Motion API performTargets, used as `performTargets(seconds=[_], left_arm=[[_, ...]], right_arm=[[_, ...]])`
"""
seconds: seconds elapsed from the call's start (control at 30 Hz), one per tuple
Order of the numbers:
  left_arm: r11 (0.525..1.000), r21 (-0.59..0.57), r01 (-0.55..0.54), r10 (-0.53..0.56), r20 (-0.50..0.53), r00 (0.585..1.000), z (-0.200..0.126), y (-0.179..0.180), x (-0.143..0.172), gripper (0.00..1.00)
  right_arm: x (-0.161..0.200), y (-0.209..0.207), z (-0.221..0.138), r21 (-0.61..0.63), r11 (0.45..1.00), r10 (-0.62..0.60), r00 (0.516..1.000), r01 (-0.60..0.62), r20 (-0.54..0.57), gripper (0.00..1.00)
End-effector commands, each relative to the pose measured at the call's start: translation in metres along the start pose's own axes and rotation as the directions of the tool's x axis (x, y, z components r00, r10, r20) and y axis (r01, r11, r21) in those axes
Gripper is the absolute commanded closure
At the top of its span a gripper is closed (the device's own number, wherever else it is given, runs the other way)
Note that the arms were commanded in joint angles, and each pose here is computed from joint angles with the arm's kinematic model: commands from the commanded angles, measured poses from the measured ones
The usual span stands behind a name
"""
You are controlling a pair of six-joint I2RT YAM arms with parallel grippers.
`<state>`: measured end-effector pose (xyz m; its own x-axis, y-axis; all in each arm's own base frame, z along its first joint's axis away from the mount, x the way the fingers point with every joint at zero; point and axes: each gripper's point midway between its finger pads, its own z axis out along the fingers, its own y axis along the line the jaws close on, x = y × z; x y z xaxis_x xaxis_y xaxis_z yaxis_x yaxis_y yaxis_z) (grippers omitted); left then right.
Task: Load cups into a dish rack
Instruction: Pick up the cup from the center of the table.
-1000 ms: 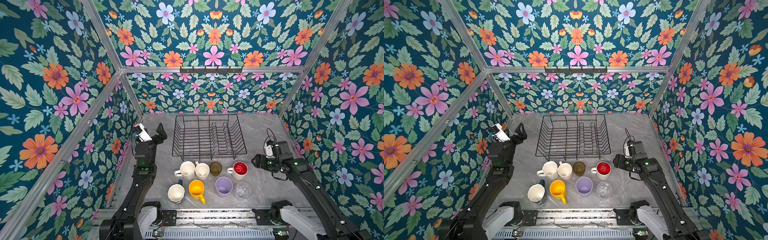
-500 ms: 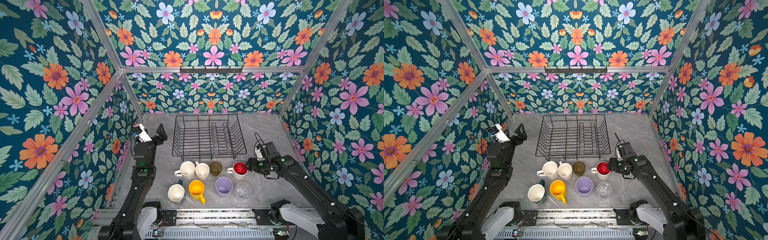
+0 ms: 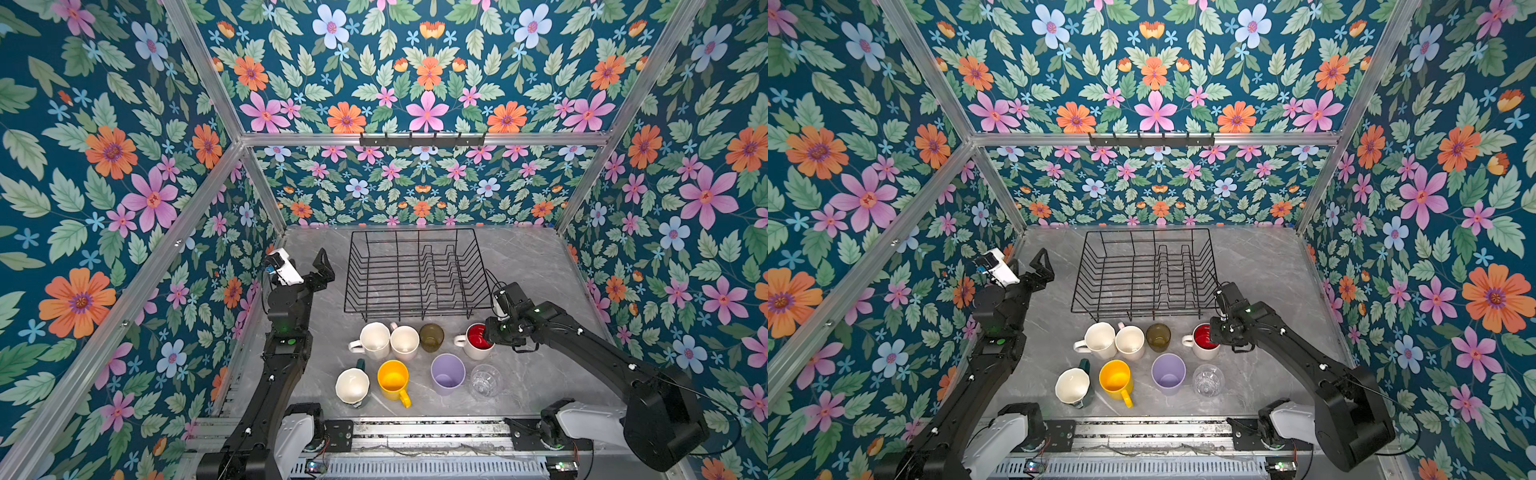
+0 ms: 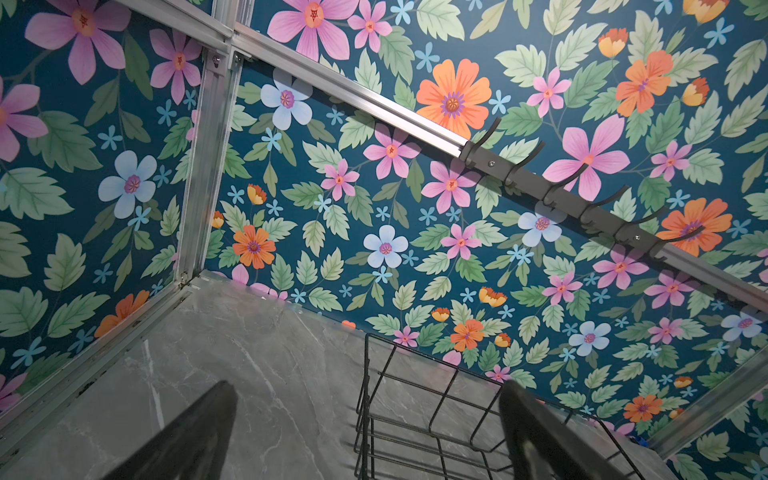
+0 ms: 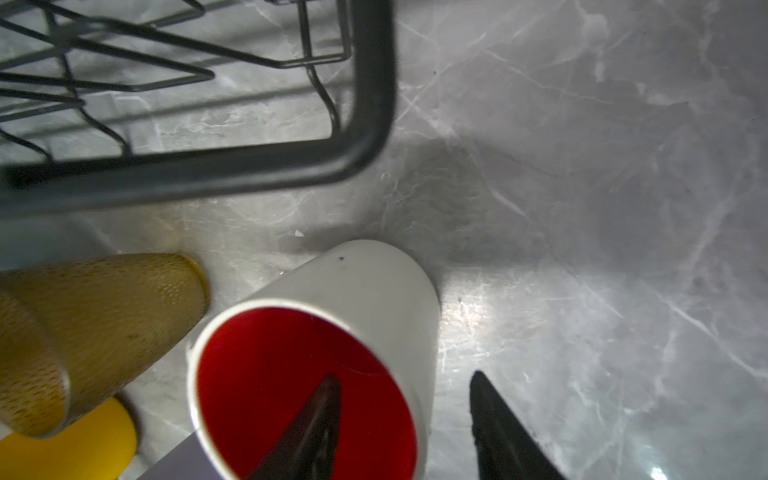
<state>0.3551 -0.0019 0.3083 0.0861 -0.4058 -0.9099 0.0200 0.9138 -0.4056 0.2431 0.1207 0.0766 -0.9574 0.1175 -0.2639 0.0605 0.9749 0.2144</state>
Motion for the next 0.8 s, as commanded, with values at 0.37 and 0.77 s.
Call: performTargets(seconds=[0.37, 0.77], left_arm=[[1.0, 0.004, -0.004, 0.004, 0.005, 1.0, -0.001, -0.001, -0.002, 0.0], [1.0, 0.0, 0.009, -0.009, 0.007, 1.0, 0.0, 0.0, -0.003, 0.0]], right_arm=[[-0.006, -0.009, 0.009, 0.067, 0.998, 0.01, 1.0, -0.012, 0.02, 0.9], [-0.001, -0.035, -0.029, 0.176, 0.983, 0.037, 0.997, -0.048, 0.064, 1.0]])
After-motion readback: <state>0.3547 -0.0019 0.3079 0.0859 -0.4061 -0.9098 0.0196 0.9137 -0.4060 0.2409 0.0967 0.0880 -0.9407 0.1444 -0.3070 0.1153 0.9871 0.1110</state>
